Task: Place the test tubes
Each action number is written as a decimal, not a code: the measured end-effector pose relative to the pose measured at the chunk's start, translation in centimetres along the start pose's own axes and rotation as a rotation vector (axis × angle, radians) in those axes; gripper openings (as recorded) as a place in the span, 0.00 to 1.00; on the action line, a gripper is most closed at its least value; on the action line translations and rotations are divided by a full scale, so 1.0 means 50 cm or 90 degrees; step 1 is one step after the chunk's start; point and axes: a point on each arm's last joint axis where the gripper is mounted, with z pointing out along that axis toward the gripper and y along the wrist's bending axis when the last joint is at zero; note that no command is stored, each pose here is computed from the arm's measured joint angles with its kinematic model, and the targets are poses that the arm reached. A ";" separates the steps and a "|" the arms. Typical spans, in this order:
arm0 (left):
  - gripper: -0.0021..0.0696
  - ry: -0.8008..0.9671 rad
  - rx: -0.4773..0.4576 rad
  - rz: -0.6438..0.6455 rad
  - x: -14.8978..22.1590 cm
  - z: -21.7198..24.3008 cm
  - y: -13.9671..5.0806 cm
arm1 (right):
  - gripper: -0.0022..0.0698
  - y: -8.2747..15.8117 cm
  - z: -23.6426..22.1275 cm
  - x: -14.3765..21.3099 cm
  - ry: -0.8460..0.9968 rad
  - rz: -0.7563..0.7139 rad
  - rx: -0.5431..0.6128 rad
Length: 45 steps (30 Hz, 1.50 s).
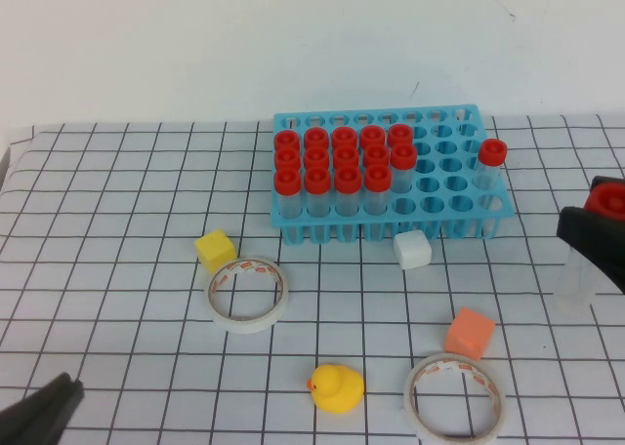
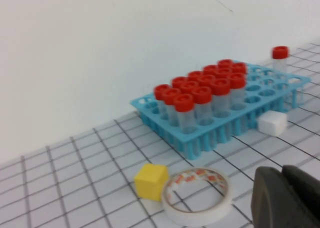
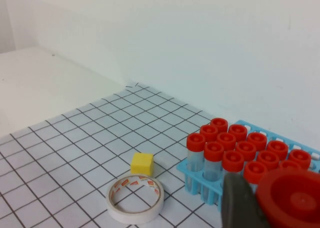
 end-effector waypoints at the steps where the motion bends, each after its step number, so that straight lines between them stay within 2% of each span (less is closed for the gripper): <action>1: 0.03 0.002 0.008 0.000 0.002 0.000 -0.002 | 0.41 -0.001 0.002 0.001 0.002 0.003 0.000; 7: 0.03 0.006 0.062 0.000 0.003 -0.001 -0.018 | 0.41 -0.006 0.012 0.006 0.003 0.017 0.003; 14: 0.03 0.010 0.109 0.001 0.004 -0.003 -0.031 | 0.41 -0.018 0.039 0.026 0.037 -0.059 0.000; 20: 0.03 0.008 0.084 0.001 0.003 -0.001 -0.024 | 0.41 -0.027 0.060 0.035 0.057 -0.078 -0.005; 27: 0.03 0.008 0.085 0.001 0.003 -0.002 -0.024 | 0.41 -0.035 0.073 0.024 0.097 -0.092 -0.011; 29: 0.03 0.009 0.091 0.001 0.003 -0.002 -0.026 | 0.41 -0.040 0.079 0.010 0.132 -0.064 -0.012; 30: 0.03 0.009 0.094 0.001 0.003 -0.002 -0.027 | 0.41 -0.053 0.090 -0.004 0.169 0.008 0.017; 32: 0.03 0.009 0.098 0.001 0.004 -0.002 -0.028 | 0.41 -0.077 0.107 -0.015 0.191 0.082 0.089; 35: 0.03 0.010 0.102 0.001 0.004 -0.002 -0.029 | 0.41 -0.112 0.136 -0.011 0.146 0.205 0.210; 38: 0.03 0.010 0.106 0.002 0.004 -0.002 -0.030 | 0.41 -0.134 0.169 -0.002 0.080 0.230 0.259; 41: 0.03 0.011 0.114 0.003 0.004 -0.003 -0.032 | 0.41 -0.145 0.208 0.000 0.002 0.169 0.237; 45: 0.03 0.011 0.121 0.003 0.004 -0.003 -0.034 | 0.41 -0.141 0.268 0.017 -0.105 0.085 0.148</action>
